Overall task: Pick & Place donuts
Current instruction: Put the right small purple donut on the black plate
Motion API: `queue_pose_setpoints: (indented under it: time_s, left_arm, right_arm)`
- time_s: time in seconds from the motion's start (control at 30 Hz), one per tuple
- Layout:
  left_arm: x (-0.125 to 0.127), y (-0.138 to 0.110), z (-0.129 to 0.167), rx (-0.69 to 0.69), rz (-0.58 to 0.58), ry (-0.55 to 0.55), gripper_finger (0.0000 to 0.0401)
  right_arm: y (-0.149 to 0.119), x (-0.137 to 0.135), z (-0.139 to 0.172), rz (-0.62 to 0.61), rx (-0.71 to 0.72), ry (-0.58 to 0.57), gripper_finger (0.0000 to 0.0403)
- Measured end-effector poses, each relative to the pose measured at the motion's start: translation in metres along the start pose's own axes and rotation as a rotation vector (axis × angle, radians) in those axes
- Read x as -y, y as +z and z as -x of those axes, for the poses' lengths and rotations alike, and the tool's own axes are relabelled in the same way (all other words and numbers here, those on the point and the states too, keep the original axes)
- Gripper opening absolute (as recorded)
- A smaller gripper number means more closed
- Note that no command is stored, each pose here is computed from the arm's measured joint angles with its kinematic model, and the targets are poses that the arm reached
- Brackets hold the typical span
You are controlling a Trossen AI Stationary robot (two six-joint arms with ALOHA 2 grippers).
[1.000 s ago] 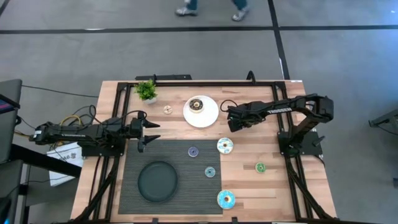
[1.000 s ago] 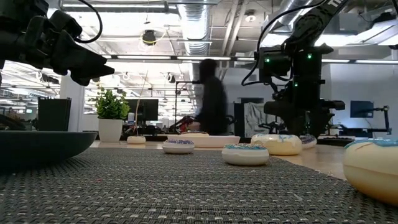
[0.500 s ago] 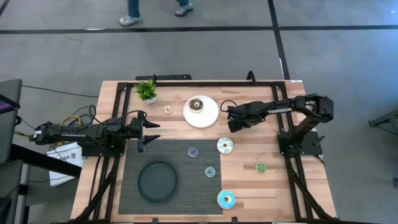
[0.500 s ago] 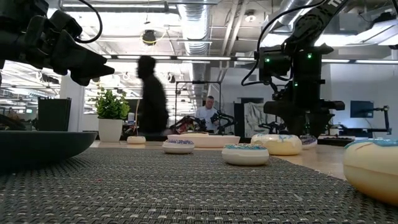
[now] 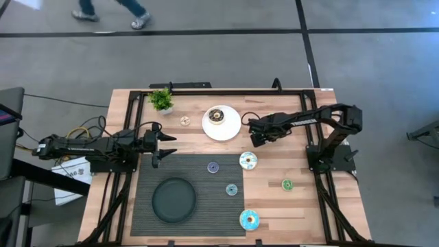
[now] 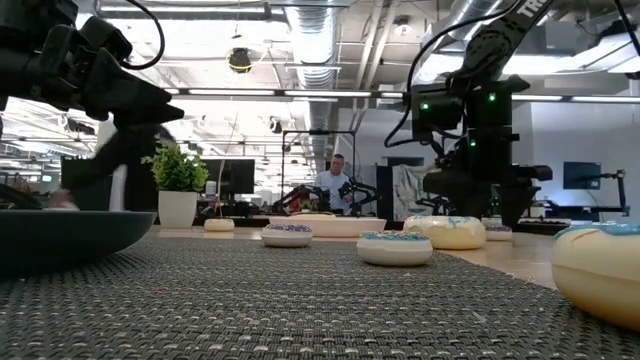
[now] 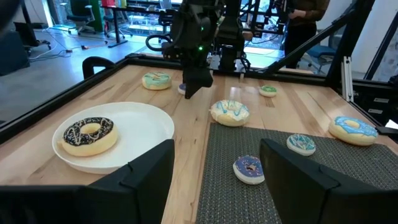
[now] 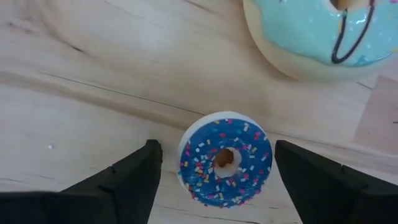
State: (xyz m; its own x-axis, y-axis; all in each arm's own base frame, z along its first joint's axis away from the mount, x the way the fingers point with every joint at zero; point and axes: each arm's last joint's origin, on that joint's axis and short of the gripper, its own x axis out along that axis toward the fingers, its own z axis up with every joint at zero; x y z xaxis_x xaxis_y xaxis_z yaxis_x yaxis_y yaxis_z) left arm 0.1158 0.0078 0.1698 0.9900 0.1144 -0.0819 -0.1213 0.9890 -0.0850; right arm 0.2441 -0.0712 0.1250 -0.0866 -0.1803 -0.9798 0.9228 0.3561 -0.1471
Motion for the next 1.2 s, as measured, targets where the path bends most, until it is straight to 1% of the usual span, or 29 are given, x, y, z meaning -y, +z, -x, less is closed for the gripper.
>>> queue_pose_setpoints:
  time_s: [0.13,0.3,0.7,0.83,0.97,1.07,1.2]
  left_arm:
    - [0.000,0.000,0.000,0.000,0.000,-0.001,0.0228]
    - [0.000,0.000,0.000,0.000,0.000,0.000,0.0228]
    - [0.000,0.000,0.000,0.000,0.000,0.000,0.0228]
    - [0.000,0.000,0.000,0.000,0.000,0.001,0.0228]
    - [0.000,0.000,0.000,0.001,0.000,0.003,0.0228]
    - [0.000,0.000,0.000,0.001,-0.011,0.003,0.0228]
    - [0.000,0.000,0.000,0.001,-0.012,0.003,0.0228]
  right_arm:
    - [-0.002,-0.001,0.001,0.009,0.006,0.004,0.0298]
    - [-0.002,0.000,0.006,0.002,0.018,0.034,0.0272]
    - [-0.002,0.000,0.007,0.002,0.023,0.036,0.0177]
    - [-0.002,0.001,0.006,0.006,0.023,0.028,0.0154]
    - [-0.003,0.001,0.009,0.050,0.027,0.030,0.0144]
    - [-0.006,-0.002,0.017,0.080,0.045,0.047,0.0142]
    - [-0.007,-0.013,0.041,0.128,0.115,0.132,0.0145]
